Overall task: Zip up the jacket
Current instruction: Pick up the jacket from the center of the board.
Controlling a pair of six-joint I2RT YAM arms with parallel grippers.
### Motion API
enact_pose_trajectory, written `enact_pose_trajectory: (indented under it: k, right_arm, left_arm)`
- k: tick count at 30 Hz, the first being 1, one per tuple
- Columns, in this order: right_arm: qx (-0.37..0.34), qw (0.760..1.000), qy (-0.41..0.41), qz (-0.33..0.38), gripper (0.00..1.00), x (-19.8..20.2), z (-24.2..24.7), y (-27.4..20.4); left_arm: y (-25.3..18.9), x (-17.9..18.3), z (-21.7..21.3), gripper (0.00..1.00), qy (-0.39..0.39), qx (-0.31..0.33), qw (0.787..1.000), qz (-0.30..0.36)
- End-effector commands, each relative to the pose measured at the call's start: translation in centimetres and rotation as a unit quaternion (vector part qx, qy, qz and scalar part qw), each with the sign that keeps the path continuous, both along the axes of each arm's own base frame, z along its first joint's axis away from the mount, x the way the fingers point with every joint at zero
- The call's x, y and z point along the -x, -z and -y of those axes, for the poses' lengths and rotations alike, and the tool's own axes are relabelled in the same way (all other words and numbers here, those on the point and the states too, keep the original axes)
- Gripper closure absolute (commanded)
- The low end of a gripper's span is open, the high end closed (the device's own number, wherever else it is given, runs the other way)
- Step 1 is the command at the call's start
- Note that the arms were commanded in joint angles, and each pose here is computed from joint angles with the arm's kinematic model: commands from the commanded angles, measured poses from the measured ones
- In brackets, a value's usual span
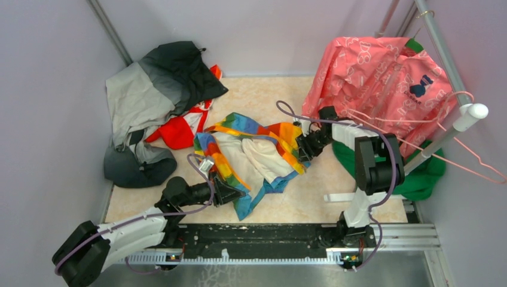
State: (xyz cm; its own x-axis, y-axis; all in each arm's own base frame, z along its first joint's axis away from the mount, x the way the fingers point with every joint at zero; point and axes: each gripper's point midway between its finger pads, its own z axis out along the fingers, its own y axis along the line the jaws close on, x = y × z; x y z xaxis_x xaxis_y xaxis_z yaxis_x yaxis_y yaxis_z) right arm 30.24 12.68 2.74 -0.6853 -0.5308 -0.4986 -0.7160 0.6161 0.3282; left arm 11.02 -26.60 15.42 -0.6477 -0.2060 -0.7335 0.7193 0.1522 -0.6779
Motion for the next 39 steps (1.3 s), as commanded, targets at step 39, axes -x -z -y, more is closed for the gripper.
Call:
enact_pose_trajectory:
  k: [39]
  right_arm:
    - [-0.074,0.994,0.000,-0.079,0.62,1.9,-1.6,0.2]
  left_arm:
    - [1.9,0.5,-0.8,1.00,-0.008,-0.014,1.000,-0.008]
